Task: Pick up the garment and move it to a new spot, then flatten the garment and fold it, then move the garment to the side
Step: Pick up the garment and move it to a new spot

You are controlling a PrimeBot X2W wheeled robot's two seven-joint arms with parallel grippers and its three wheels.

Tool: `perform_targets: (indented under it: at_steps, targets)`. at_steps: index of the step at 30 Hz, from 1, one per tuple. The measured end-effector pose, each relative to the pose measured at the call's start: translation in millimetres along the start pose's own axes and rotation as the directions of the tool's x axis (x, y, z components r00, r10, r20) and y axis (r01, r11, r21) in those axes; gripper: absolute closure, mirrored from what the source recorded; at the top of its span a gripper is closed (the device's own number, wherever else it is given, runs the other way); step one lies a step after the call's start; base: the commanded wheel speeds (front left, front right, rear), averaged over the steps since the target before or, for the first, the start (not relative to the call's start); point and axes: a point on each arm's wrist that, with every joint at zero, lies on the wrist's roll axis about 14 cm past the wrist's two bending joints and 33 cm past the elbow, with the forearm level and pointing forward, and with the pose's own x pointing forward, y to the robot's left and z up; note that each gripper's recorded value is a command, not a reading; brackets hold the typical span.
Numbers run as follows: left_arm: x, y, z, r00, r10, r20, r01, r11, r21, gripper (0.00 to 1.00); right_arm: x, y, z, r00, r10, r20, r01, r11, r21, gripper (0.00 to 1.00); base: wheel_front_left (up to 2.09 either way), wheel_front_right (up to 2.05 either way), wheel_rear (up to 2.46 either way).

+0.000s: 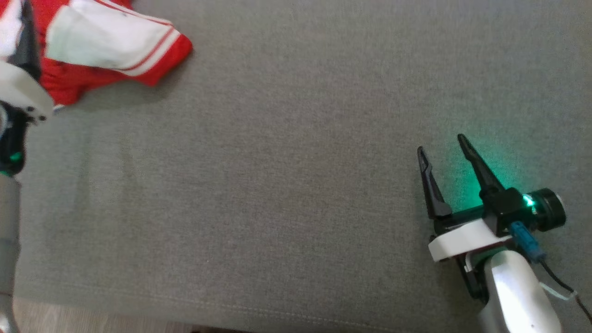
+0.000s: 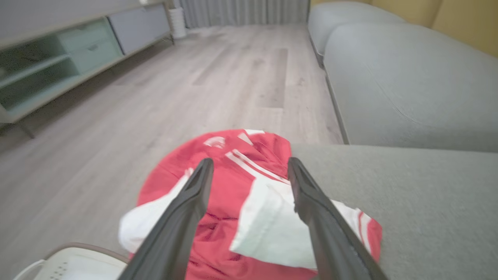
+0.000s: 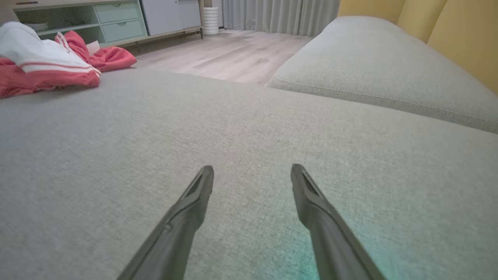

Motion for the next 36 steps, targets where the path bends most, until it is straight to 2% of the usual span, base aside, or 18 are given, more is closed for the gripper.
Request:
perform_targets:
  at_steps: [6,13,14,16,17,18,19,20,29,30,31,33,34,36]
  targets:
    - [28.0,-29.0,-58.9,0.983,-0.074,-0.168,0.068,0.997,-0.037,0.00,6.8,-10.3,-26.1,0.998,-0.018,-0.058,0.019,1.000,0.014,0.00,0.00,0.00,0.00]
    - [39.5,-21.8,-97.6,0.955,-0.048,-0.293,0.044,0.999,-0.019,0.00,9.7,-13.4,-33.8,0.998,-0.024,-0.066,0.026,0.999,0.026,0.00,0.00,0.00,0.00]
    - [40.7,-22.1,-98.4,0.953,-0.047,-0.298,0.044,0.999,-0.018,0.13,9.6,-13.7,-34.1,0.997,-0.025,-0.067,0.027,0.999,0.026,0.00,0.00,0.00,0.00]
    - [42.0,-22.3,-99.0,0.951,-0.046,-0.305,0.043,0.999,-0.015,0.51,9.5,-14.0,-33.8,0.997,-0.026,-0.066,0.028,0.999,0.026,0.00,0.00,0.00,0.00]
    - [41.9,-22.4,-100.2,0.950,-0.045,-0.310,0.043,0.999,-0.013,0.53,9.2,-14.2,-33.7,0.997,-0.027,-0.066,0.028,0.999,0.026,0.00,0.00,0.00,0.00]
    - [41.5,-22.5,-102.7,0.947,-0.045,-0.317,0.043,0.999,-0.011,0.51,9.1,-14.3,-33.2,0.998,-0.027,-0.065,0.028,0.999,0.025,0.00,0.00,0.00,0.00]
    - [41.6,-22.5,-104.5,0.947,-0.043,-0.318,0.043,0.999,-0.009,0.18,9.2,-14.3,-32.3,0.998,-0.026,-0.063,0.028,0.999,0.024,0.00,0.00,0.00,0.00]
    - [42.1,-22.3,-105.4,0.949,-0.042,-0.313,0.041,0.999,-0.009,0.00,9.3,-14.4,-31.6,0.998,-0.026,-0.061,0.028,0.999,0.023,0.00,0.00,0.00,0.00]
    - [52.3,-22.0,-112.9,0.945,-0.029,-0.326,0.021,0.999,-0.028,0.00,8.2,-19.3,-32.7,0.997,-0.038,-0.062,0.038,0.999,0.012,0.00,0.00,0.00,0.00]
    - [52.3,-22.1,-115.0,0.943,-0.029,-0.331,0.021,0.999,-0.025,0.33,8.0,-19.9,-32.7,0.997,-0.039,-0.062,0.040,0.999,0.012,0.00,0.00,0.00,0.00]
    - [52.4,-22.5,-117.2,0.942,-0.028,-0.335,0.023,1.000,-0.020,0.56,7.9,-20.6,-32.6,0.997,-0.041,-0.061,0.042,0.999,0.011,0.00,0.00,0.00,0.00]
    - [52.7,-23.1,-118.9,0.940,-0.028,-0.341,0.022,1.000,-0.020,0.92,7.6,-21.8,-32.3,0.997,-0.045,-0.061,0.046,0.999,0.011,0.00,0.00,0.00,0.00]
    - [53.3,-23.7,-117.5,0.942,-0.029,-0.334,0.023,0.999,-0.022,1.00,7.5,-22.2,-32.1,0.997,-0.046,-0.060,0.047,0.999,0.010,0.00,0.00,0.00,0.00]
    - [53.2,-23.5,-115.0,0.946,-0.029,-0.322,0.024,1.000,-0.019,1.00,7.3,-22.2,-31.4,0.997,-0.047,-0.059,0.047,0.999,0.009,0.00,0.00,0.00,0.00]
